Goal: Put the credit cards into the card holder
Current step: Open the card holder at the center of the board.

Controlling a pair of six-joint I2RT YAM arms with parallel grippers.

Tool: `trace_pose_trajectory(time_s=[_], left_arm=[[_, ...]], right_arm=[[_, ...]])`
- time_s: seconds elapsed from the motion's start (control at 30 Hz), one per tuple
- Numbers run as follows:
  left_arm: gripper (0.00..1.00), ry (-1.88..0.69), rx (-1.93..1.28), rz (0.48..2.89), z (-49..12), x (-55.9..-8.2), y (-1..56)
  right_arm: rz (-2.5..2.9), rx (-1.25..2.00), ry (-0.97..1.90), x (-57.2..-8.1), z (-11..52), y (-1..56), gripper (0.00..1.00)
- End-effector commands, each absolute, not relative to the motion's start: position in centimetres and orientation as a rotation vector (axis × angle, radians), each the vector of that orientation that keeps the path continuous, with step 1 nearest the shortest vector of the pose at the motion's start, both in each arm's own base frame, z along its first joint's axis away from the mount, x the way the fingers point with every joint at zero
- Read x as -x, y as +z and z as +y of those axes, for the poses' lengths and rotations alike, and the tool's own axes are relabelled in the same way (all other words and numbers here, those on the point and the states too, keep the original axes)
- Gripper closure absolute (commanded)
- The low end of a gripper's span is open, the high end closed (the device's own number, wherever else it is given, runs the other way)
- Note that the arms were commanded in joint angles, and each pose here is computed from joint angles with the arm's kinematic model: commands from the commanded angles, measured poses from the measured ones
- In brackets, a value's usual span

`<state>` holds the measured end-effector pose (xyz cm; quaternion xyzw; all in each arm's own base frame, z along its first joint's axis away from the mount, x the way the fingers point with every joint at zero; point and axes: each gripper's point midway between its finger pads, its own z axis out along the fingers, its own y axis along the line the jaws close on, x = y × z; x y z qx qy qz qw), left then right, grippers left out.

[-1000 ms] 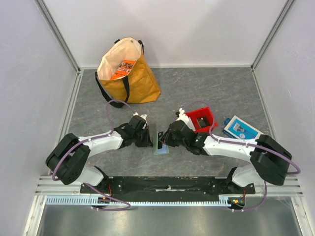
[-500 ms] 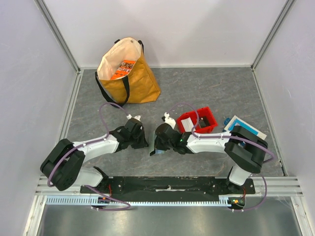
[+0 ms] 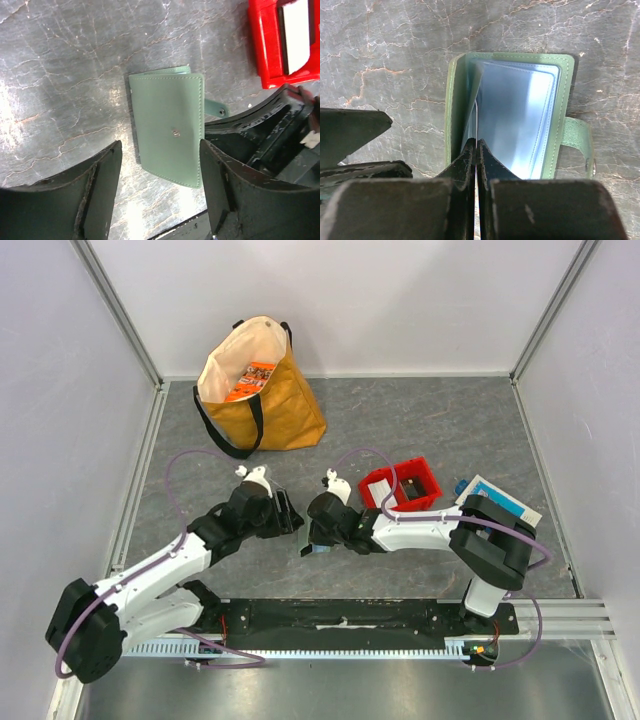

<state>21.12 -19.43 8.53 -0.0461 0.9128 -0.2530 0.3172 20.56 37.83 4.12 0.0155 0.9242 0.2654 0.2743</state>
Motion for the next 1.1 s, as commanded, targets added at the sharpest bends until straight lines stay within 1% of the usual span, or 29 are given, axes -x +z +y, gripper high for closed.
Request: trace_pose_trajectory(time_s=[0.0, 0.07, 0.23, 0.5, 0.57, 0.7, 0.77, 0.83, 0.87, 0.9, 1.03, 1.07], left_arm=[[0.29, -0.689, 0.181, 2.329, -20.0, -23.1, 11.1], [0.26, -0.684, 0.185, 2.340, -20.6, -23.8, 11.3], [0.24, -0.694, 0.181, 2.357, -22.1, -25.8, 11.7], [0.23, -0.714, 0.125, 2.447, -23.8, -26.0, 9.8], [0.25, -0.722, 0.105, 2.468, -24.1, -25.8, 9.3], [0.31, -0.703, 0.073, 2.504, -24.0, -25.5, 8.6], [0.40, -0.695, 0.060, 2.511, -23.9, -25.4, 8.5], [0.45, -0.676, 0.057, 2.512, -23.6, -25.3, 8.5], [0.51, -0.665, 0.060, 2.511, -23.4, -25.4, 8.5], [0.59, -0.661, 0.060, 2.507, -23.3, -25.4, 8.6], [0.78, -0.612, 0.061, 2.503, -22.3, -25.2, 8.8], [0.84, -0.597, 0.061, 2.508, -21.9, -25.0, 8.7]], right_arm=[[2.496, -0.001, 0.650, -20.1, 36.7, 2.6, 1.00], [2.498, 0.002, 0.652, -20.0, 36.6, 2.6, 1.00], [2.475, 0.006, 0.697, -20.3, 37.4, 3.1, 1.00], [2.447, 0.015, 0.726, -20.4, 37.6, 3.8, 1.00], [2.452, 0.016, 0.720, -20.3, 37.5, 3.6, 1.00], [2.449, 0.014, 0.707, -20.4, 37.3, 3.5, 1.00], [2.447, 0.009, 0.698, -20.5, 37.2, 3.5, 1.00], [2.447, 0.005, 0.688, -20.6, 37.0, 3.5, 1.00], [2.446, 0.000, 0.682, -20.6, 36.9, 3.5, 1.00], [2.447, -0.001, 0.676, -20.7, 36.9, 3.5, 1.00], [2.446, -0.017, 0.661, -20.8, 36.5, 3.5, 1.00], [2.446, -0.017, 0.658, -20.8, 36.4, 3.5, 1.00]])
